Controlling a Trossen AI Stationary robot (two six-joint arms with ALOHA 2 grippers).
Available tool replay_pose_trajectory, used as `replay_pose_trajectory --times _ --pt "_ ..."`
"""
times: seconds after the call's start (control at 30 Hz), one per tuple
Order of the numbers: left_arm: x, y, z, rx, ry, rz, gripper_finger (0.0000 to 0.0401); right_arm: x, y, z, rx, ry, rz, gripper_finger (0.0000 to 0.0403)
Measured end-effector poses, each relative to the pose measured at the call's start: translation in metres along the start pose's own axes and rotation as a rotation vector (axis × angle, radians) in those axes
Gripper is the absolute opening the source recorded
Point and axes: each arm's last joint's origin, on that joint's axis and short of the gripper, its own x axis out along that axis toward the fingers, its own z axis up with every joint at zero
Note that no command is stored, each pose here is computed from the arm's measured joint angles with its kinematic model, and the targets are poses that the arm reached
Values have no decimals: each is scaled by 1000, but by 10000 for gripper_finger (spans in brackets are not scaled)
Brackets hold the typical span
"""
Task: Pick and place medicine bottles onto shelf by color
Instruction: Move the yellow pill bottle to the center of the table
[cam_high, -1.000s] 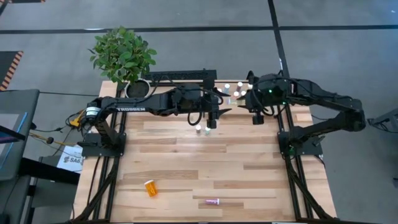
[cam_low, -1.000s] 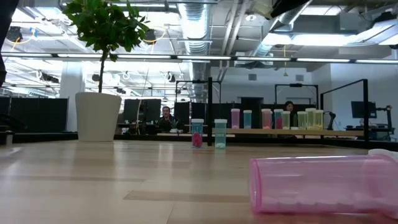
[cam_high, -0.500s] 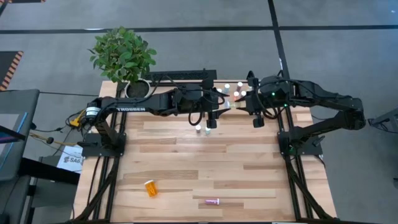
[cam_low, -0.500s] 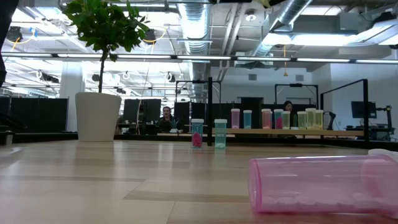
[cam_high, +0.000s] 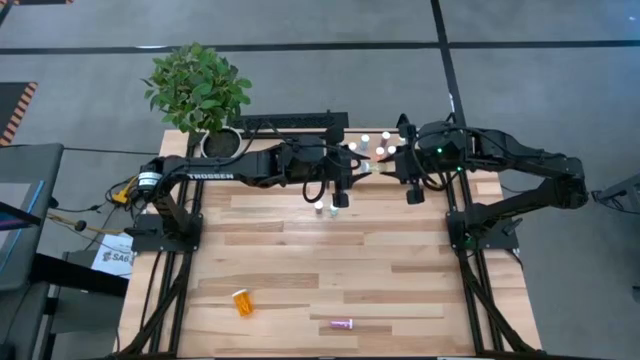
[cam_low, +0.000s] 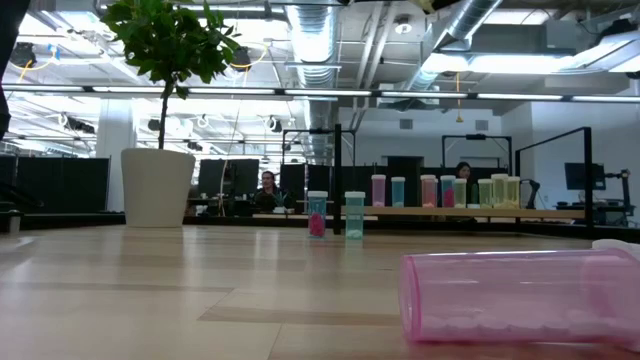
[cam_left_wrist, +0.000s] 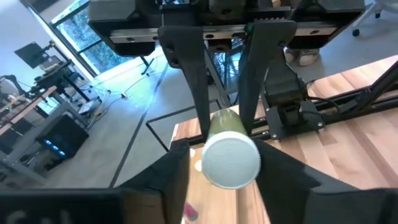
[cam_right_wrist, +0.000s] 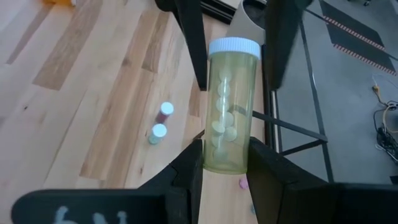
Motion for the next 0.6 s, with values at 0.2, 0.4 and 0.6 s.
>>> replay_pose_trajectory --times 0.2,0.4,0.6 --pt "0 0 0 0 -1 -4 85 0 -1 0 0 11 -22 118" --pt "0 0 0 0 -1 -4 88 0 -1 0 0 13 -24 118" --pt "0 -1 0 0 -2 -6 107 0 0 -1 5 18 -22 125"
